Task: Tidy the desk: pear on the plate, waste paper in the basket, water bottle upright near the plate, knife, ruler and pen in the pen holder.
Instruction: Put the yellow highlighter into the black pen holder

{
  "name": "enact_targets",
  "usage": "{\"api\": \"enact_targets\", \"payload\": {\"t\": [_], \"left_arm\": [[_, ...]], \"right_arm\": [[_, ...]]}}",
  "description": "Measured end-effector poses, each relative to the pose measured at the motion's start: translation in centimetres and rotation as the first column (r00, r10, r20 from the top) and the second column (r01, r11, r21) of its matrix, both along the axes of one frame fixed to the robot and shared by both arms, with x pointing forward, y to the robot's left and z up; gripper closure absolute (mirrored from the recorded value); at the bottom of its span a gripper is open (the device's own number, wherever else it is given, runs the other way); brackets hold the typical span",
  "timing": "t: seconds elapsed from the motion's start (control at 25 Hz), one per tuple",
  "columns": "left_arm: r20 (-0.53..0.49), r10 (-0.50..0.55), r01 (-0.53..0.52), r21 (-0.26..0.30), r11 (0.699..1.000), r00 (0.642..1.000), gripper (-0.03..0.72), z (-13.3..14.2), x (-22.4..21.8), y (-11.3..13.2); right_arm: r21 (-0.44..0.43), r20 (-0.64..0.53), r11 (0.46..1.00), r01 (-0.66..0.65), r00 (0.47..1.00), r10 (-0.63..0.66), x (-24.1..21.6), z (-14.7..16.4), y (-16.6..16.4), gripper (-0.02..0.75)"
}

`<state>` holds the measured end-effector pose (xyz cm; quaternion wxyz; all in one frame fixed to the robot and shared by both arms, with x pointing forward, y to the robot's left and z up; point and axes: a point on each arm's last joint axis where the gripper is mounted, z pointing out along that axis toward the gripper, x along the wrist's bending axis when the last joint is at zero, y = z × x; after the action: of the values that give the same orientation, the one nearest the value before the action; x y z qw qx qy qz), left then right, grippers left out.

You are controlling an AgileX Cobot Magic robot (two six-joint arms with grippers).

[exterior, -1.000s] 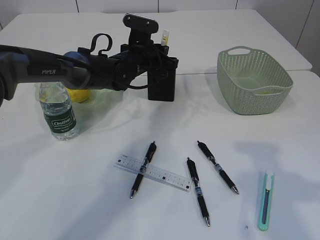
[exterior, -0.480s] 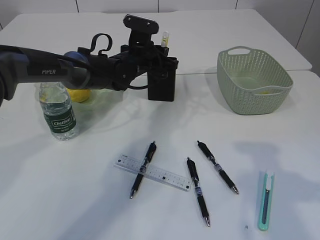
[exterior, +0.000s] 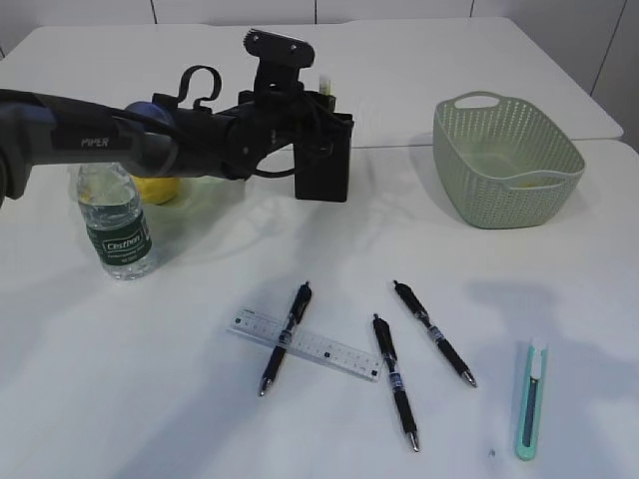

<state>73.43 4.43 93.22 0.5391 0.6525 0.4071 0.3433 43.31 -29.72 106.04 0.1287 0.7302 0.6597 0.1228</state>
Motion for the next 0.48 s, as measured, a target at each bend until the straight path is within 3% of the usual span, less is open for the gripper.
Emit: {"api": "enact_targets", "payload": {"t": [0.16, 0.48], "left_arm": [[0.0, 0.002, -0.002, 0.0, 1.0, 1.0, 0.451, 0.0, 0.04, 0.08], [-0.002, 0.002, -0.002, 0.001, 1.0, 1.0, 0.444, -0.02, 0.05, 0.11]], "right_arm": [[0.0, 0.007, 1.0, 0.0, 1.0, 0.0, 0.06, 0.02, 0.0, 0.351], [0.001, 0.025, 1.0, -0.001, 1.0, 0.001, 0.21, 0.08, 0.01, 0.351]]}}
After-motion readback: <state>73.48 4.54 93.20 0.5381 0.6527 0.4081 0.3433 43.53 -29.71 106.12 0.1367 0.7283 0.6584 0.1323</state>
